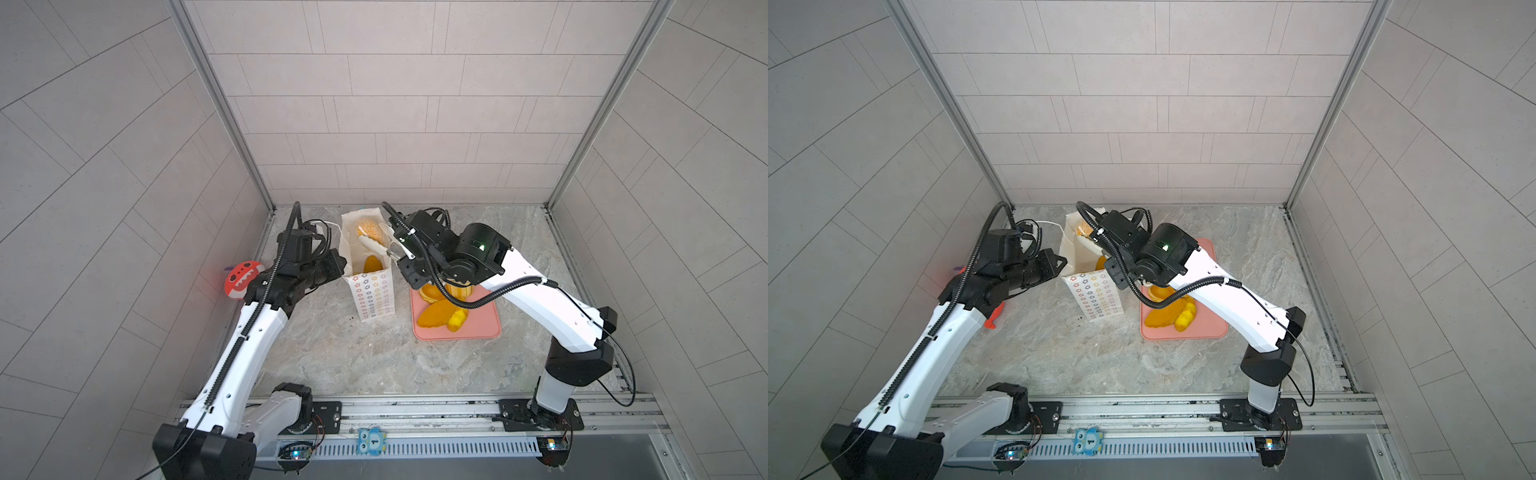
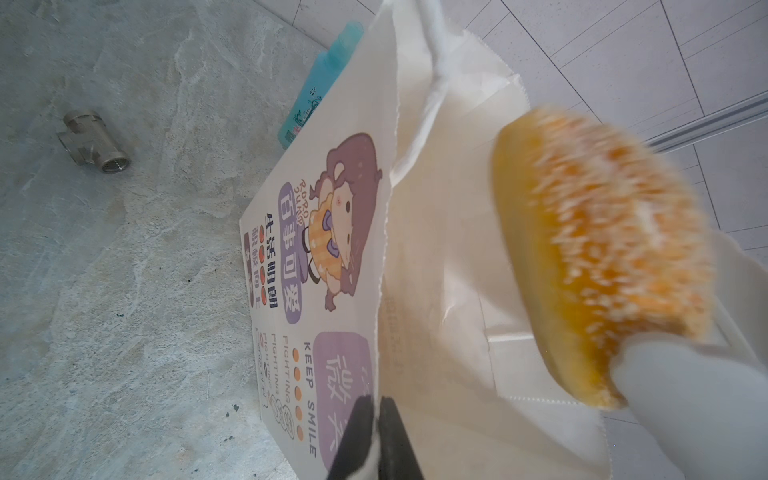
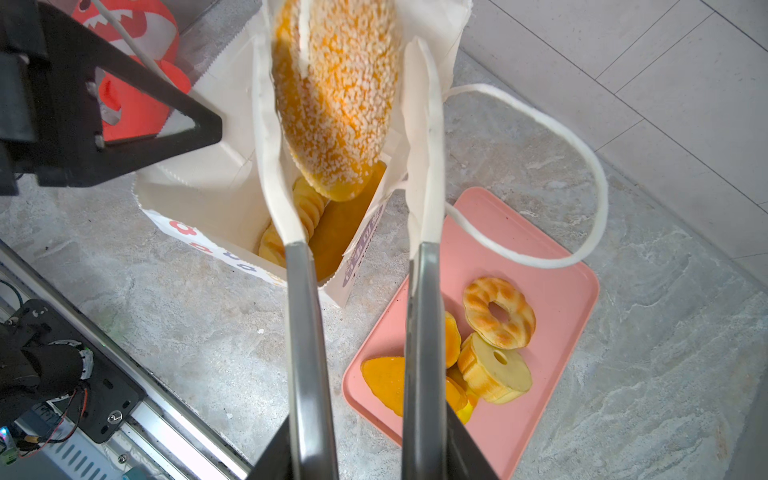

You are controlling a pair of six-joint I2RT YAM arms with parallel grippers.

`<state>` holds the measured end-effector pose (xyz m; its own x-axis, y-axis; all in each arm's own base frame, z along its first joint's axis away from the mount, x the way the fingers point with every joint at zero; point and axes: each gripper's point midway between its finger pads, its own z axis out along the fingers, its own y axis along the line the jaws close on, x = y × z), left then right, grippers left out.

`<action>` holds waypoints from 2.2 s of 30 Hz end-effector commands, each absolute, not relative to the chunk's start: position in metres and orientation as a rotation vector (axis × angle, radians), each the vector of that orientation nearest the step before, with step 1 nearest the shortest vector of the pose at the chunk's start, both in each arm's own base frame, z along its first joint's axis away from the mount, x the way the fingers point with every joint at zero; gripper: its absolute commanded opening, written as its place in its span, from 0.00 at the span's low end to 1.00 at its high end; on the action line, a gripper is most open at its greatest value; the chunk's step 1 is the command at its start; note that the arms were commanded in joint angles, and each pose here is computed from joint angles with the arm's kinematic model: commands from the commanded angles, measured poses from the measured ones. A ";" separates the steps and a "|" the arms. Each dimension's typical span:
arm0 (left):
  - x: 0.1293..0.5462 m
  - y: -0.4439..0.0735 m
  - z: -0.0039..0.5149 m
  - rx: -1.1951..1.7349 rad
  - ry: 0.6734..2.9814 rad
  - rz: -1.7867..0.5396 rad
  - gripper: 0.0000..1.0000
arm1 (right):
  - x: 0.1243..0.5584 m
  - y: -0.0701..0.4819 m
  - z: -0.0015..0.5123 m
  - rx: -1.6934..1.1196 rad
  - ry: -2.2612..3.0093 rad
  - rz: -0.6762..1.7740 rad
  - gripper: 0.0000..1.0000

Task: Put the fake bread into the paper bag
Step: 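Lower the sesame roll into the bag and open the right gripper, then withdraw the right gripper from the bag back over the tray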

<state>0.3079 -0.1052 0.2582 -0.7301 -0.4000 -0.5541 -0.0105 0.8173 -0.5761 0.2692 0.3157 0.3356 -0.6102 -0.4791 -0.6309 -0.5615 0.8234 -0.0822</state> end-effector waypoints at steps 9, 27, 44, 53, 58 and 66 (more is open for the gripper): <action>0.304 -0.103 0.264 -0.303 2.291 -0.718 0.10 | 0.271 0.317 0.356 -0.727 2.280 0.181 0.47; 0.303 -0.102 0.265 -0.304 2.294 -0.710 0.10 | 0.272 0.271 0.414 -0.578 2.102 0.134 0.43; 0.303 -0.102 0.264 -0.306 2.294 -0.712 0.10 | 0.279 0.214 0.418 -0.440 2.105 0.061 0.44; 0.304 -0.102 0.264 -0.303 2.296 -0.713 0.10 | 0.280 0.153 0.376 -0.285 2.229 0.059 0.44; 0.305 -0.102 0.263 -0.304 2.297 -0.711 0.10 | 0.272 0.129 0.341 -0.251 2.319 0.032 0.45; 0.306 -0.104 0.260 -0.305 2.300 -0.718 0.10 | 0.253 0.115 0.280 -0.244 2.458 0.006 0.45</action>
